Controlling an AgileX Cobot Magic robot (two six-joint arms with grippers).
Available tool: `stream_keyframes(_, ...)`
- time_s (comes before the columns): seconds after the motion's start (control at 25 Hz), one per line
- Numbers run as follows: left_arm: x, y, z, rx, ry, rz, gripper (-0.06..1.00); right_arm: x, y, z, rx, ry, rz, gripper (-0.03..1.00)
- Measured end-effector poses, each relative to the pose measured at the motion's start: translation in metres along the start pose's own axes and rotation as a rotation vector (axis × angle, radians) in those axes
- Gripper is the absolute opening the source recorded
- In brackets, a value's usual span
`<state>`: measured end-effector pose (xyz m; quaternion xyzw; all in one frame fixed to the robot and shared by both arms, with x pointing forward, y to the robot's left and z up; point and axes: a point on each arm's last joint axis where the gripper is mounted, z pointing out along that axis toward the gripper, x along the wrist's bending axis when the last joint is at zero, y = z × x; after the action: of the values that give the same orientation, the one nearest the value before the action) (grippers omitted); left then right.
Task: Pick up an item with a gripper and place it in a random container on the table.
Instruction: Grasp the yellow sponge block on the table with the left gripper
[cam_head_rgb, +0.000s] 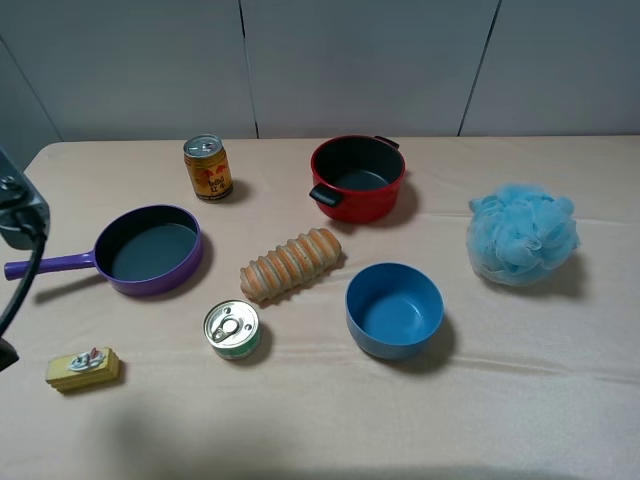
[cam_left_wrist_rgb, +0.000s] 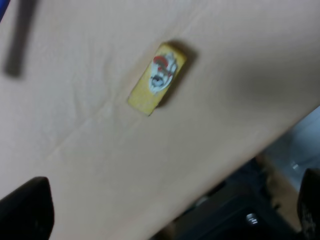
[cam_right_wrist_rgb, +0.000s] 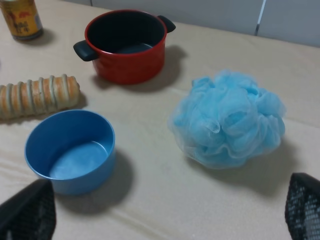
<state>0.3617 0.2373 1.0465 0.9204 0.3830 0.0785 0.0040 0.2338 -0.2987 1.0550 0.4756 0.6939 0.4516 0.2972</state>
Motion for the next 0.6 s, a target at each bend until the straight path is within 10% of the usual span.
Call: stream_keyframes(0.6,0.002,0.014,0.008,-0.008,0.038,0.207,0.99,0.000,0.000,0.000,0.000,0.000,0.000,0.69)
